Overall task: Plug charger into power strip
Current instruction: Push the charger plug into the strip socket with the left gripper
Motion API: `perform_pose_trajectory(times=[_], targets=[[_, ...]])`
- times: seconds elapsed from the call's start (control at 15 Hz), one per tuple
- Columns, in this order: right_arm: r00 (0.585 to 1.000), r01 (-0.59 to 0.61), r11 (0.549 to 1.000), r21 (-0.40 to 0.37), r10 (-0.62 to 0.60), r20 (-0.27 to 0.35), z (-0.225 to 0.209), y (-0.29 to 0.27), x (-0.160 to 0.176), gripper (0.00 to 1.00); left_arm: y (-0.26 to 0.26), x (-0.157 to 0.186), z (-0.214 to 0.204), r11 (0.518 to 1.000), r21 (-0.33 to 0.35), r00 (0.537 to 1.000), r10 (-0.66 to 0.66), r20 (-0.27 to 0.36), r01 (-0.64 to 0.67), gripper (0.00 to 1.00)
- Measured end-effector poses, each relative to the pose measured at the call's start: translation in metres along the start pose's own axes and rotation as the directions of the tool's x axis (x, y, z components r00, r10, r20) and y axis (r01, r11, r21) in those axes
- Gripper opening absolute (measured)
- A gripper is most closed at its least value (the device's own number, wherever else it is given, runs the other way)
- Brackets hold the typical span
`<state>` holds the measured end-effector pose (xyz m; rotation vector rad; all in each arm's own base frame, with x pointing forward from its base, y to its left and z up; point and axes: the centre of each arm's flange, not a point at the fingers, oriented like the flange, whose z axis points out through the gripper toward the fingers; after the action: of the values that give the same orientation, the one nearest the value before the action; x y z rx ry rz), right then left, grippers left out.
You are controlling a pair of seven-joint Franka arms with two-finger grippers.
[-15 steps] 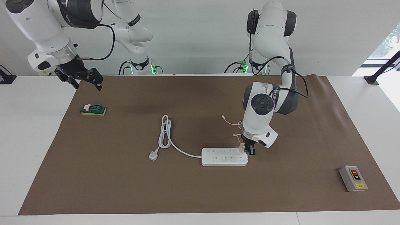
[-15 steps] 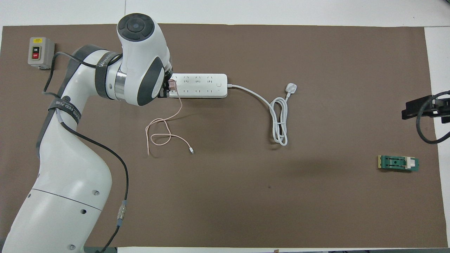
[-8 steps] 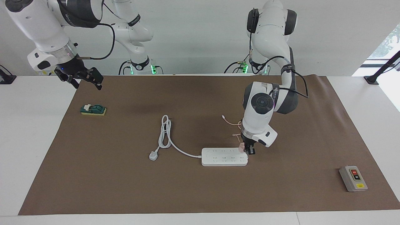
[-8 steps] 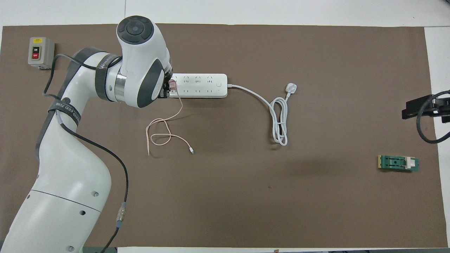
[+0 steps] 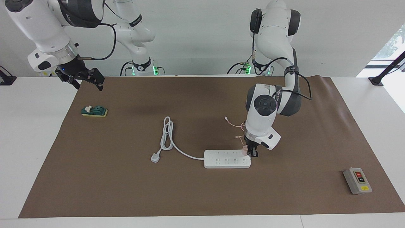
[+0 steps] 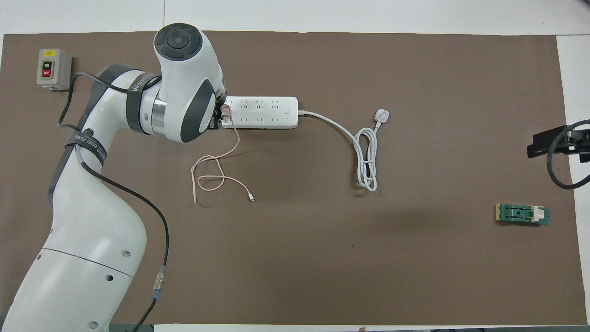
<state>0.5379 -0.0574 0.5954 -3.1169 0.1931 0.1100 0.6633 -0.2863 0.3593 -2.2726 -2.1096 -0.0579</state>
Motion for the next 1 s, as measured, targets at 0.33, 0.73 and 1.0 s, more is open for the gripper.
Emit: perform_pose_trajectory(times=[0.33,0.73,1.0], targets=[[1.0,0.001,1.0,0.001,-0.001,-0.008,-0.0045,-0.0001,-0.0022,1.0,-0.0019,0.0011,0.0035,1.0,0.007,1.0,0.001,-0.002,-0.001,0.32],[1.0,0.001,1.0,0.001,-0.001,-0.01,-0.0057,-0.0001,-0.003,1.0,-0.0037,-0.0001,0.0025,1.0,0.006,1.0,0.006,0.001,-0.006,0.32],[1.0,0.001,1.0,0.001,-0.001,-0.01,-0.0057,-0.0001,-0.003,1.0,-0.0052,-0.0058,0.001,1.0,-0.005,1.0,0.02,0.005,-0.02,0.32]])
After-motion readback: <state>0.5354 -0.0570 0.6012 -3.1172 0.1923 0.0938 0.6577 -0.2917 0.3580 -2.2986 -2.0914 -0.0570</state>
